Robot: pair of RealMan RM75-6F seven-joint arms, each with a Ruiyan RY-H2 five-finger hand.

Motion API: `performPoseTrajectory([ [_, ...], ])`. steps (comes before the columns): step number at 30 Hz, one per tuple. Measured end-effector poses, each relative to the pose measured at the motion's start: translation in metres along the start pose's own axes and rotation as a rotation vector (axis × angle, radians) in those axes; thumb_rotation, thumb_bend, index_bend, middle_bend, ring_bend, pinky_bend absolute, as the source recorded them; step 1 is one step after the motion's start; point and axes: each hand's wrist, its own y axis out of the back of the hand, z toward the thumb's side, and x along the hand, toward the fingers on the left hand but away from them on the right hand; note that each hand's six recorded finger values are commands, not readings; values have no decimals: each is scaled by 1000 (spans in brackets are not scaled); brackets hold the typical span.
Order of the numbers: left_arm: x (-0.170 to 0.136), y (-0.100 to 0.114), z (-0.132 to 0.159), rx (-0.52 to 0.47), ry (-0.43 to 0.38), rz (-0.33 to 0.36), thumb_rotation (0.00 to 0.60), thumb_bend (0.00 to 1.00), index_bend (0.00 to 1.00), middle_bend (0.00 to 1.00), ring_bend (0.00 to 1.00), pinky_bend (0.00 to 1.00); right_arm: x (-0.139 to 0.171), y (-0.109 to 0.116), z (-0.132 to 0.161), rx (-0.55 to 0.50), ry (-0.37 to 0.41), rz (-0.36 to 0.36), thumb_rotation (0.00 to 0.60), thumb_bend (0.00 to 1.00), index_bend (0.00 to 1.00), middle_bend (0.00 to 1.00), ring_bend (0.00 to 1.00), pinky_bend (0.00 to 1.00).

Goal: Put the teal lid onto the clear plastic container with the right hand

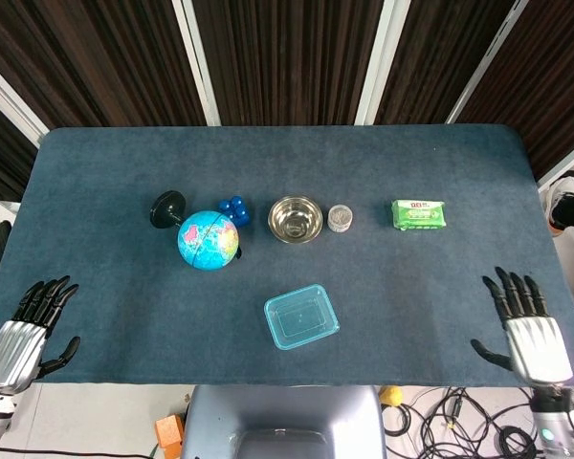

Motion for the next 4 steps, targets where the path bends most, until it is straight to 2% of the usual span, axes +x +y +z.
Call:
performPoseTrajectory([
  [4, 0, -2, 2, 10, -2, -2, 600, 385, 0, 7, 0, 4, 24, -2, -24, -28, -19, -5, 600, 42, 58, 0, 0, 0],
])
